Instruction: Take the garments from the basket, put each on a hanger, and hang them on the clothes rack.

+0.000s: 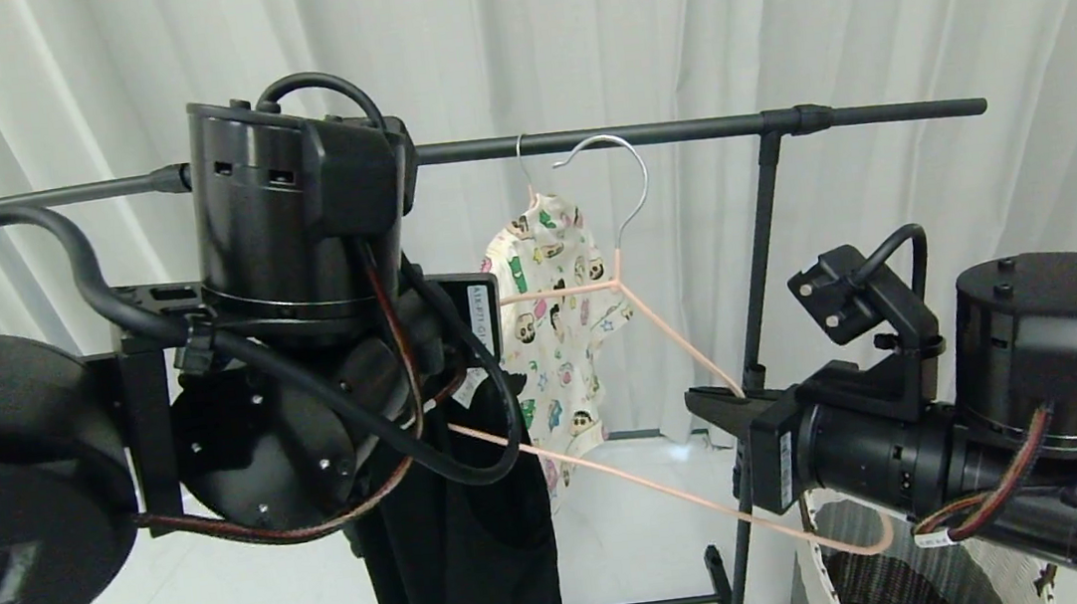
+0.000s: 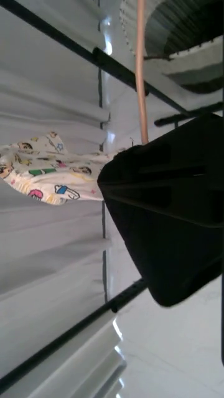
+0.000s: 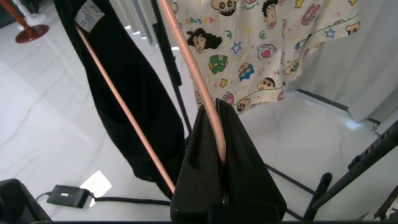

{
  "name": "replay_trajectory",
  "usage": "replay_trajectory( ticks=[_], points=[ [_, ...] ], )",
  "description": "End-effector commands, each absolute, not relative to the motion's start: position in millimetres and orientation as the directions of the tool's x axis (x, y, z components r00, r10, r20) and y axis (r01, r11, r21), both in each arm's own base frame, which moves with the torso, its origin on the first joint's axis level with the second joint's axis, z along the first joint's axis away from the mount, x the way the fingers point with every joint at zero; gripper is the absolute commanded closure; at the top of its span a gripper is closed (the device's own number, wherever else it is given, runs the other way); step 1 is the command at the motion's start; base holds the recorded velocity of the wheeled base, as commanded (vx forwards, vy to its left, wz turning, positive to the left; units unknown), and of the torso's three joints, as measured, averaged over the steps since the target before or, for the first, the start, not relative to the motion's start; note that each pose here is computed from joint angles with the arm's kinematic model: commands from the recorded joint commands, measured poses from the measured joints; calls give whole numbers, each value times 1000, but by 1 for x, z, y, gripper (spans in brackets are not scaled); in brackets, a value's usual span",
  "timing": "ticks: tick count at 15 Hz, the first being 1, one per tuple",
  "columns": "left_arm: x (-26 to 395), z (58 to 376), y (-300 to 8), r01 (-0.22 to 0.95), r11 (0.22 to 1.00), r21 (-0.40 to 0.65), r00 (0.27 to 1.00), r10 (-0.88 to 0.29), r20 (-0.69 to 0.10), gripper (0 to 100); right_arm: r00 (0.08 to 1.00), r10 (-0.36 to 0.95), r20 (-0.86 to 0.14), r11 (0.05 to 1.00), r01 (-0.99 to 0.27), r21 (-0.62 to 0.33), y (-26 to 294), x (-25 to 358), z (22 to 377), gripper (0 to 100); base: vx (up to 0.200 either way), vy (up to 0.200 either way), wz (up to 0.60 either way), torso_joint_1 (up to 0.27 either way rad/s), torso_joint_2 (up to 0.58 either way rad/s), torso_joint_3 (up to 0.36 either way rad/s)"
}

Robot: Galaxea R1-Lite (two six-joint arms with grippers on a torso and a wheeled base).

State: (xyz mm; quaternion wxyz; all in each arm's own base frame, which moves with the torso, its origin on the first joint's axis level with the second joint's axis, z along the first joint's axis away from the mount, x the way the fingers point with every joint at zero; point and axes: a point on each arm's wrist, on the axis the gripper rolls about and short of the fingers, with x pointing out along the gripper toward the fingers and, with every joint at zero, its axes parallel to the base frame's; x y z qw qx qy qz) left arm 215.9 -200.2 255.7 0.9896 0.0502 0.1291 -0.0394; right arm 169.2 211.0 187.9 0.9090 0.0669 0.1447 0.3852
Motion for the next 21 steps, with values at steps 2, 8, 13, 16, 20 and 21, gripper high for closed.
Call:
replay_trajectory(
  ticks=[2, 8, 13, 16, 20, 21],
  points=[
    [218, 258, -221, 123, 991, 42, 962, -109, -251, 100, 650, 731, -207, 682, -693, 233, 213, 165, 189, 100, 0, 0, 0, 0, 0, 0],
    [222, 263, -250, 159, 986, -43, 959, -165, -230, 100, 677, 709, -199, 705, -672, 225, 217, 155, 191, 100, 0, 0, 0, 0, 0, 0],
    [213, 266, -267, 191, 972, -134, 951, -217, -220, 100, 689, 698, -195, 715, -659, 234, 218, 152, 192, 100, 0, 0, 0, 0, 0, 0],
    [213, 266, -267, 191, 972, -136, 951, -217, -220, 100, 684, 703, -193, 710, -662, 240, 220, 151, 193, 100, 0, 0, 0, 0, 0, 0],
    [208, 269, -268, 203, 968, -149, 949, -232, -214, 100, 674, 711, -199, 702, -670, 240, 225, 150, 191, 100, 0, 0, 0, 0, 0, 0],
    [205, 268, -260, 204, 969, -141, 947, -231, -222, 100, 684, 700, -205, 714, -659, 237, 223, 151, 189, 100, 0, 0, 0, 0, 0, 0]
  ],
)
